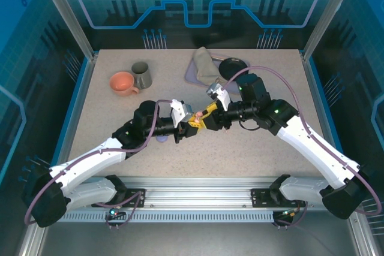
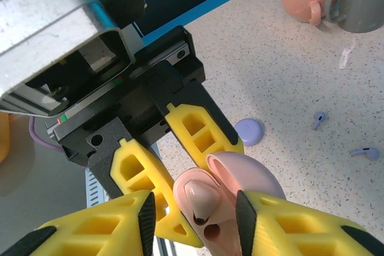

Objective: Insert wireless bluetooth earbuds into charging case

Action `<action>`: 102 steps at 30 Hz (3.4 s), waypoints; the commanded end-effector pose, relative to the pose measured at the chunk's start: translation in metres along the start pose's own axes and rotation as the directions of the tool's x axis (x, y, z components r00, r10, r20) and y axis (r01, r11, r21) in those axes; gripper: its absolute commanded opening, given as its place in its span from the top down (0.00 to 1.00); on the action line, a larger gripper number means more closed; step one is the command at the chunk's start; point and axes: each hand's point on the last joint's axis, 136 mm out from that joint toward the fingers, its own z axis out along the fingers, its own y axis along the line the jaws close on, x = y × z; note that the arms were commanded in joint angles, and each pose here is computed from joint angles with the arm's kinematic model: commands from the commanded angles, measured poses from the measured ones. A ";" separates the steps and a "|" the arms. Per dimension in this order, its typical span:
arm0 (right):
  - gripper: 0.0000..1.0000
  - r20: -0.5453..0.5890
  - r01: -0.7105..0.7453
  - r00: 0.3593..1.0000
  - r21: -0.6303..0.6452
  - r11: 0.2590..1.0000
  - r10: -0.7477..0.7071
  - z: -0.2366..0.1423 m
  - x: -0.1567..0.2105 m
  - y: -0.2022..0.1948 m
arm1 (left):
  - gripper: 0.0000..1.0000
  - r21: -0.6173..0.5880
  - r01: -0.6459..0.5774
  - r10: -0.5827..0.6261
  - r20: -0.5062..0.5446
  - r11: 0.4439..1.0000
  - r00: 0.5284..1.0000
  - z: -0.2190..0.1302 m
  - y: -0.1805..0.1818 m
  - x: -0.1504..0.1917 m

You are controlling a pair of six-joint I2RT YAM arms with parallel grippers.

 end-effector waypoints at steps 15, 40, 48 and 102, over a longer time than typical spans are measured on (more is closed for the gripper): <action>0.32 0.265 -0.521 0.853 0.486 0.702 0.450 -0.094 0.015 -0.106 | 1.00 -0.059 -0.130 0.135 0.100 0.990 0.986 -0.022 -0.006 -0.035; 0.43 -0.005 -0.615 0.389 0.743 0.264 0.921 0.014 0.181 -0.185 | 1.00 -0.031 -0.259 0.261 0.125 0.965 0.957 -0.040 -0.025 -0.042; 0.53 -0.008 -0.571 0.368 0.787 0.233 0.930 0.037 0.194 -0.202 | 1.00 -0.014 -0.280 0.279 0.122 0.960 0.952 -0.042 -0.029 -0.037; 0.74 -0.093 -0.435 0.305 0.872 0.226 0.948 0.064 0.243 -0.213 | 1.00 -0.013 -0.299 0.298 0.113 0.954 0.948 -0.048 -0.033 -0.034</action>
